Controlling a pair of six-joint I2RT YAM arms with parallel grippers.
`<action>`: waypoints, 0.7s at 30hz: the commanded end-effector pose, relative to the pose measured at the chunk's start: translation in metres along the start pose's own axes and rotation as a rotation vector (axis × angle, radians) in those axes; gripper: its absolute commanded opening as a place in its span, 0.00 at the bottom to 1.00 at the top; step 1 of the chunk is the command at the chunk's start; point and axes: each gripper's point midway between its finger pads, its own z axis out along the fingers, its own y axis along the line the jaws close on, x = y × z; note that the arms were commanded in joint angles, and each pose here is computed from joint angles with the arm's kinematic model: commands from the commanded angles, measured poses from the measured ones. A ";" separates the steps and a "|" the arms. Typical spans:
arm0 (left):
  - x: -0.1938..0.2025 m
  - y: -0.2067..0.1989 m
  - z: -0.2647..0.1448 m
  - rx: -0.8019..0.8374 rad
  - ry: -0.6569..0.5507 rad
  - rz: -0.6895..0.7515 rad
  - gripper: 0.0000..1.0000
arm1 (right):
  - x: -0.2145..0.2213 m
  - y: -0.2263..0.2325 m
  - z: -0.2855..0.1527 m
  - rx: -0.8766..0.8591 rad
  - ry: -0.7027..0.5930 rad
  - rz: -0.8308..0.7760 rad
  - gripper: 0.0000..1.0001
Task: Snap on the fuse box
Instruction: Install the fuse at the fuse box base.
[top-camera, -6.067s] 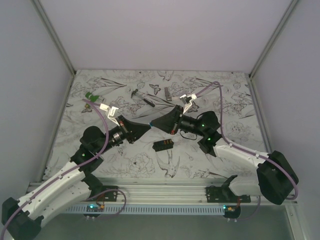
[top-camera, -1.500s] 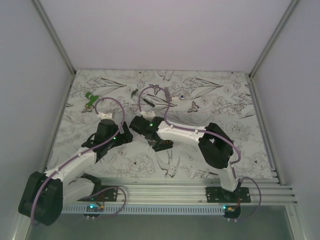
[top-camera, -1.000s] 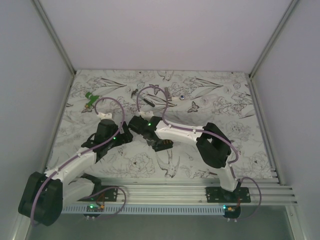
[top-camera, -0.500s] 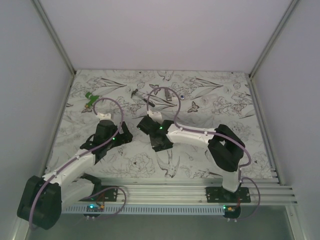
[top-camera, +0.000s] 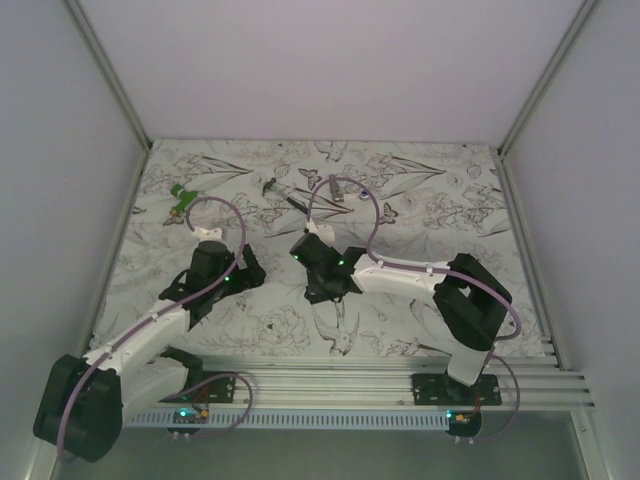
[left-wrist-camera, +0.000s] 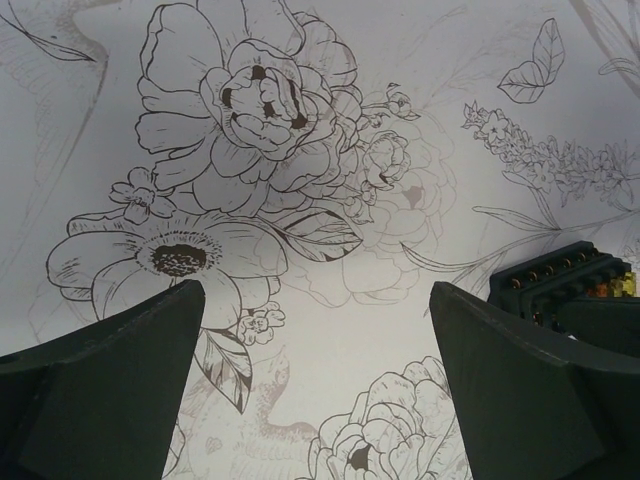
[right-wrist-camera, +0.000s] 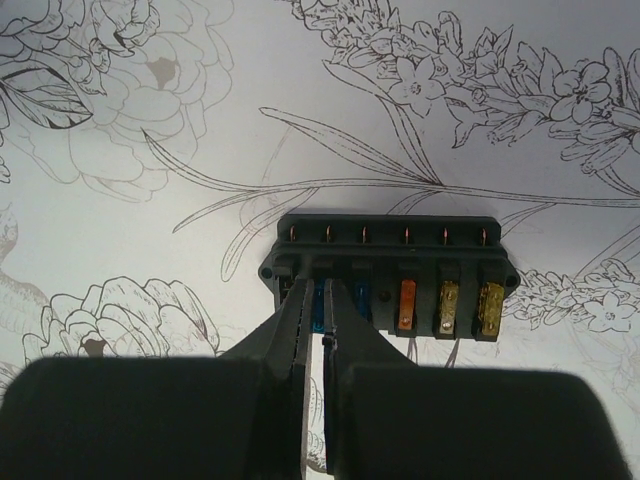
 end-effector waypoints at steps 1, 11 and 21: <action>0.004 -0.001 -0.003 0.019 0.010 -0.014 0.99 | 0.044 -0.025 0.005 0.058 0.135 -0.081 0.06; 0.002 -0.006 -0.007 0.048 0.002 -0.012 0.99 | 0.066 -0.041 0.020 0.093 0.172 -0.132 0.00; 0.003 -0.009 -0.008 0.067 0.007 -0.012 1.00 | 0.107 -0.068 0.031 0.092 0.245 -0.142 0.00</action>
